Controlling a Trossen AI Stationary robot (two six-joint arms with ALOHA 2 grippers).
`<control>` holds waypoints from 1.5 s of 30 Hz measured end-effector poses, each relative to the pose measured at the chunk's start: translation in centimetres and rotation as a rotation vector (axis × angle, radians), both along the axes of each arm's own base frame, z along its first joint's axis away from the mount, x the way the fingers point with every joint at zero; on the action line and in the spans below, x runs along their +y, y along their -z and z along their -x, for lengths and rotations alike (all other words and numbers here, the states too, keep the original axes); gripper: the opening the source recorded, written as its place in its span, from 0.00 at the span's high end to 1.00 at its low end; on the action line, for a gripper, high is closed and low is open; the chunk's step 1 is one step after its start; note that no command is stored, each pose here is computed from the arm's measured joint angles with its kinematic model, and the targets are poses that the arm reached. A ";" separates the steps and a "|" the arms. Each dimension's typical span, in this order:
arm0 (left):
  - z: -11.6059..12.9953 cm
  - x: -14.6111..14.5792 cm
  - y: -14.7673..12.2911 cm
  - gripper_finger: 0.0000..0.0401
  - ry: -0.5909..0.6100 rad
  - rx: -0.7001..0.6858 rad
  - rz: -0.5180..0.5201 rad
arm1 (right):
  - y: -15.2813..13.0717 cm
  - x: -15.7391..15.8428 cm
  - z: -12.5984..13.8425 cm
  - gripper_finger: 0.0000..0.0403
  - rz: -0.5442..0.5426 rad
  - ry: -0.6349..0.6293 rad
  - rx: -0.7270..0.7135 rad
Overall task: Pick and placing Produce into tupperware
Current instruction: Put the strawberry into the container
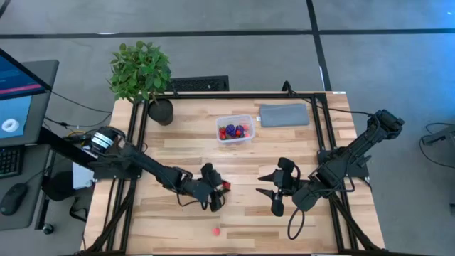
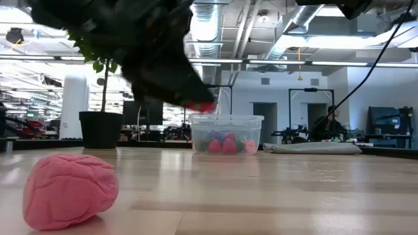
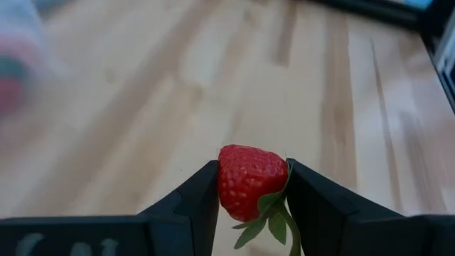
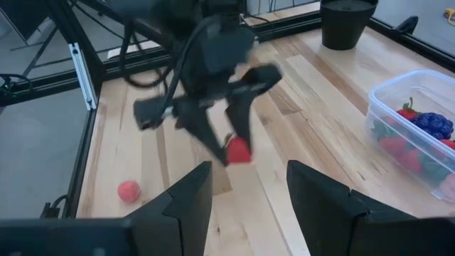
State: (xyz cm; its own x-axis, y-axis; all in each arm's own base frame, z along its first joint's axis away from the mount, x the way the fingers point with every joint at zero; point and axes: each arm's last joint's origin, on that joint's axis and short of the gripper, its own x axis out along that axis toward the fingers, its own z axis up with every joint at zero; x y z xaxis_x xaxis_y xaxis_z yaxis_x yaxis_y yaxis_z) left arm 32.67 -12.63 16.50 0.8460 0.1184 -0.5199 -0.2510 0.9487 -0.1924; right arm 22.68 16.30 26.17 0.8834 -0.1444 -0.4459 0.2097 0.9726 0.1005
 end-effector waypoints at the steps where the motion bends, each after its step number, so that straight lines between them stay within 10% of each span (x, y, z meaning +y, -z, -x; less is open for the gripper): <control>1: 0.0 0.4 -0.6 0.65 -0.011 -0.016 -0.016 | 0.0 0.0 0.0 0.49 0.000 0.000 0.000; 13: -0.8 7.9 -4.9 0.65 -0.131 -0.097 -0.162 | 0.0 0.0 0.0 0.49 0.000 0.000 0.001; 28: -0.8 18.7 -4.7 0.65 -0.324 -0.081 -0.086 | 0.0 -0.6 -0.4 0.49 0.012 0.041 -0.008; 45: -0.2 21.4 -4.5 0.64 -0.292 -0.070 -0.016 | 0.0 -2.3 -1.4 0.49 0.029 0.103 -0.001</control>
State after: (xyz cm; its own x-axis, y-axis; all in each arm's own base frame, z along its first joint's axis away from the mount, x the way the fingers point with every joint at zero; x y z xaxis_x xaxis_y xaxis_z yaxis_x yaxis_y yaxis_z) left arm 32.86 8.76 21.04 0.8087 0.3694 -0.4578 -0.5002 0.8414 -0.2047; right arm 24.11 14.01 26.17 0.8638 -0.2475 -0.4389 0.3087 0.9484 0.0727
